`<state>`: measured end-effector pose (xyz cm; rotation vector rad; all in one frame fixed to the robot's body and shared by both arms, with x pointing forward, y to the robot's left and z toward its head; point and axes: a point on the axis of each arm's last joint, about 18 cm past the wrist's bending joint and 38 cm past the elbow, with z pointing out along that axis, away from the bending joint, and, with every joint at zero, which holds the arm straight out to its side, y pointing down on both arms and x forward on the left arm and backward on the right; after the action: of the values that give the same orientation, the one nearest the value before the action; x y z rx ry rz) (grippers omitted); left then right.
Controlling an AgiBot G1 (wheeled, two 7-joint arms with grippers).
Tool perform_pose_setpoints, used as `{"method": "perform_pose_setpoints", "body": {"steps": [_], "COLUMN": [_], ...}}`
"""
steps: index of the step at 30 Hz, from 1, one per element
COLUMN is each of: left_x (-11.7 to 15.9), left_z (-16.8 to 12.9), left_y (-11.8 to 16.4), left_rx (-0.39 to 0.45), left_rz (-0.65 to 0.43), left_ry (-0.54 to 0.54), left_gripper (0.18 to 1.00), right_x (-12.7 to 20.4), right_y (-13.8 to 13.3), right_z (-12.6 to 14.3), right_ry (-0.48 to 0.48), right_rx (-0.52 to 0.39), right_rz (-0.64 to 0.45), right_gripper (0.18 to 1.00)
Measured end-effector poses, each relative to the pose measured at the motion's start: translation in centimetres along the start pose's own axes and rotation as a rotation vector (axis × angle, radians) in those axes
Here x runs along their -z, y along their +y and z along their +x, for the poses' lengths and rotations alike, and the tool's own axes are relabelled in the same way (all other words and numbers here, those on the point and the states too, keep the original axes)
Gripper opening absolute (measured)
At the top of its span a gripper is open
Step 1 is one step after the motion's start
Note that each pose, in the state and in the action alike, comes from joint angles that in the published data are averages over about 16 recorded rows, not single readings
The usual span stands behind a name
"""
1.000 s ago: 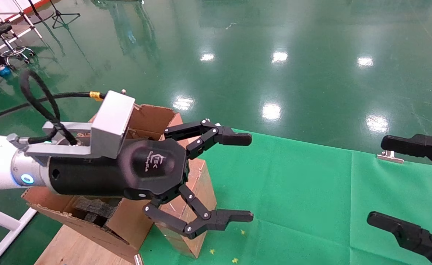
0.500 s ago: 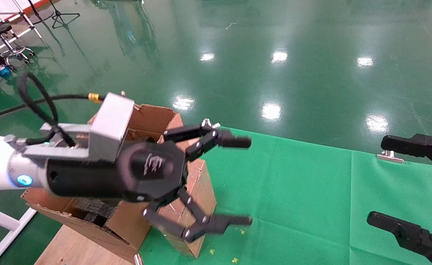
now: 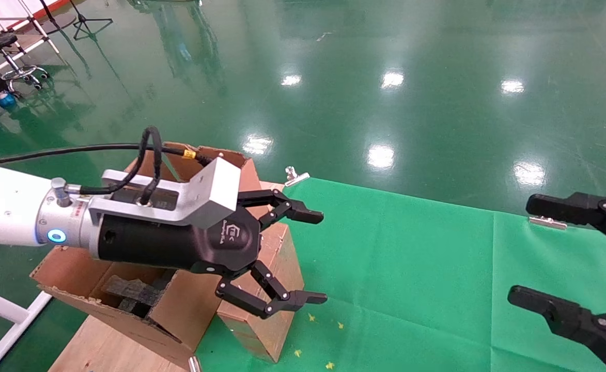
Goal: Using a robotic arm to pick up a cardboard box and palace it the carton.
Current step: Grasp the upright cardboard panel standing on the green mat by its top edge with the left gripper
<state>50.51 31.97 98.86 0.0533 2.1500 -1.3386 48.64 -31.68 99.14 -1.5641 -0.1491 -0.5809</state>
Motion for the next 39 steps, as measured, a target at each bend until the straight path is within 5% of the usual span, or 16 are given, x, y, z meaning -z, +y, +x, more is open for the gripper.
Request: {"method": "perform_pose_setpoints", "body": {"steps": [9,25,39], "left_x": [0.4,-1.3,-3.4], "left_z": [-3.0,-6.9,-5.9], "left_y": [0.0,-1.9,-1.1], "left_rx": [0.027,0.461,0.646], "left_rz": [-0.210,-0.460,-0.636], "left_ry": [-0.095,-0.303,-0.329], "left_gripper": [1.001,1.001,1.001], "right_x": [0.0,0.0,0.0], "right_y": [0.0,0.0,0.0], "right_z": [0.0,0.0,0.0], "right_ry": [0.000,0.000,0.000], "right_rx": [0.000,0.000,0.000], "right_rz": [0.000,0.000,0.000], "right_gripper": [0.727,0.358,0.205]}}
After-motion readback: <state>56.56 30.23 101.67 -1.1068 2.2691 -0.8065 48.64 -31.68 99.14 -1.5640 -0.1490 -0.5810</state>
